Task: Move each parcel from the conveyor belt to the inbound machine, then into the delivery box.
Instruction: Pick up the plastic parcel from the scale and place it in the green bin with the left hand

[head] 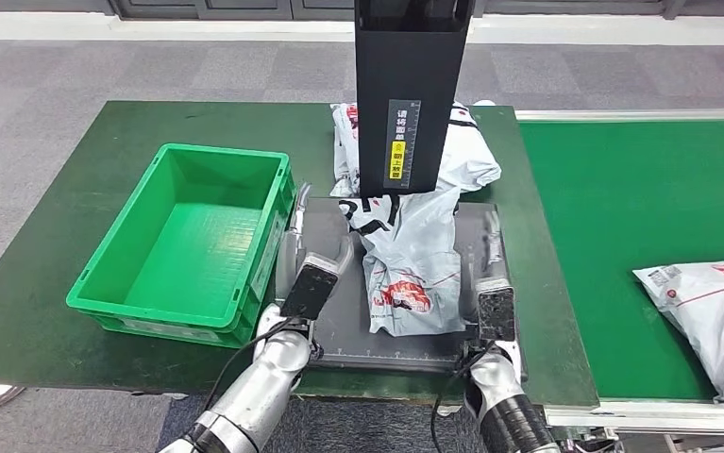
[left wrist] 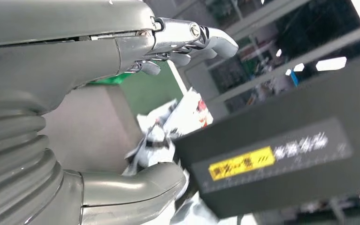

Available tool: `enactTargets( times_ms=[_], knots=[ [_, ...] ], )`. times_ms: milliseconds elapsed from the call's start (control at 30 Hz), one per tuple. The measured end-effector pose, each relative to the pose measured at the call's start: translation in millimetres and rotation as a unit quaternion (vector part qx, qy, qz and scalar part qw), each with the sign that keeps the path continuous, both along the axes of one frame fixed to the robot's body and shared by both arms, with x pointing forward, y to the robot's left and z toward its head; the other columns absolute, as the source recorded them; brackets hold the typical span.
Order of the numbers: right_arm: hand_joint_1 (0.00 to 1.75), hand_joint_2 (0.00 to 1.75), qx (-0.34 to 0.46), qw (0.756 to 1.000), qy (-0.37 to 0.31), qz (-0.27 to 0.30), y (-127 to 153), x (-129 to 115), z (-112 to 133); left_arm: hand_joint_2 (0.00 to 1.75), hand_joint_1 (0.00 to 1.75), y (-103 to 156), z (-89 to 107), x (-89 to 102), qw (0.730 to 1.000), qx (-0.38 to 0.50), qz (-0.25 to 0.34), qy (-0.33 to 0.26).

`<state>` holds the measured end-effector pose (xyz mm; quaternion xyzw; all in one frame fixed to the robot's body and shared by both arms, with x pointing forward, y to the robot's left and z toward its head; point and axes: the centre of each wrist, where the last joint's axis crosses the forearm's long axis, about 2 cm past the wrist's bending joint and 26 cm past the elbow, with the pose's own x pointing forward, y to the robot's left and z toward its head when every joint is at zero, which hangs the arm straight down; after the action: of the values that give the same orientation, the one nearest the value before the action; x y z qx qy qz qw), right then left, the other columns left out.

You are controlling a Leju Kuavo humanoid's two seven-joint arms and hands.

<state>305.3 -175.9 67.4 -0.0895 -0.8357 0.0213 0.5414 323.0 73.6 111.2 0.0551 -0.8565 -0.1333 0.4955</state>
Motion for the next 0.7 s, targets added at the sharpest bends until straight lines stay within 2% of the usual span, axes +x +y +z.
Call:
enactTargets(
  times_ms=[100, 367, 567, 700],
  knots=[
    [0.0, 1.75, -0.016, 0.997, -0.025, -0.076, -11.0, 6.6, 10.0, 1.75, 0.0, -8.9, -0.1, -0.7, 0.999, 0.009, -0.022, 0.021],
    [0.0, 1.75, -0.006, 0.986, -0.051, -0.158, -37.9, 19.7, 26.8, 1.75, 0.0, -28.4, 3.5, -1.2, 0.995, 0.037, -0.057, 0.077],
    [0.0, 1.75, 0.019, 0.982, -0.047, -0.181, -68.0, 27.8, 32.5, 1.75, 0.0, -42.2, 6.5, -1.5, 0.983, 0.095, -0.086, 0.128],
    [0.0, 1.75, 0.021, 0.983, -0.051, -0.173, -76.2, 31.5, 34.5, 1.75, 0.02, -48.1, 2.9, -3.4, 0.953, 0.211, -0.129, 0.177]
  ],
)
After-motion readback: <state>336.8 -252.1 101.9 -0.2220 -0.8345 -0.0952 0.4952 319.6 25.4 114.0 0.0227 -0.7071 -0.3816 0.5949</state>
